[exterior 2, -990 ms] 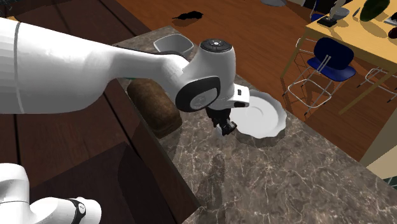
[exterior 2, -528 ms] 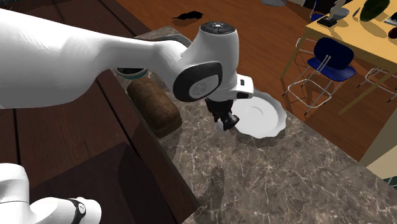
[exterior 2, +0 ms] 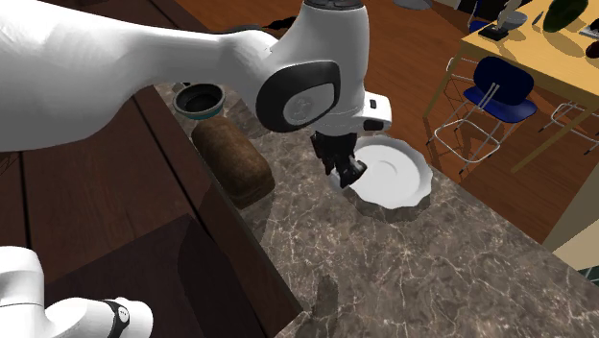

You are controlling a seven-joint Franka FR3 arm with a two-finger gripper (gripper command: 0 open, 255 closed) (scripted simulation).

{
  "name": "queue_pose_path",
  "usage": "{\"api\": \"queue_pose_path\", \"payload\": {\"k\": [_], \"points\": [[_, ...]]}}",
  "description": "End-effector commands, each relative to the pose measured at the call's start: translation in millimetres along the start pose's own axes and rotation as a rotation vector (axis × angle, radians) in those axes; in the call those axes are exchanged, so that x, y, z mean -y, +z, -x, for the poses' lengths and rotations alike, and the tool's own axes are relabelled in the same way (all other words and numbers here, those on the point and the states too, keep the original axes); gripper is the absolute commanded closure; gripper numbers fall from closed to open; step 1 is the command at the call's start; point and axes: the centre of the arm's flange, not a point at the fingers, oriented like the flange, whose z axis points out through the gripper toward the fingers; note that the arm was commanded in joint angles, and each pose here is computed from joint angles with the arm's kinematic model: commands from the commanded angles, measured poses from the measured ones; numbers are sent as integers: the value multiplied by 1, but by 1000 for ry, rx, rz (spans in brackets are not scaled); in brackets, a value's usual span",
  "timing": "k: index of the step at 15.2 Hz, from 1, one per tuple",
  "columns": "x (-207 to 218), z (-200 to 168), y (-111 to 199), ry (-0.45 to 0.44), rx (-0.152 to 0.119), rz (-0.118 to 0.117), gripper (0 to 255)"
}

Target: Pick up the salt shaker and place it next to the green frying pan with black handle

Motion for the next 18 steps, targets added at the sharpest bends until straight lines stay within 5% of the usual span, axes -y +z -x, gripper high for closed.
{"api": "queue_pose_path", "payload": {"k": [1,5,18], "points": [[0,0,-10,0,0,0,255],[-2,-2,-27,0,0,0,255],[164,37,-49,0,0,0,255]]}}
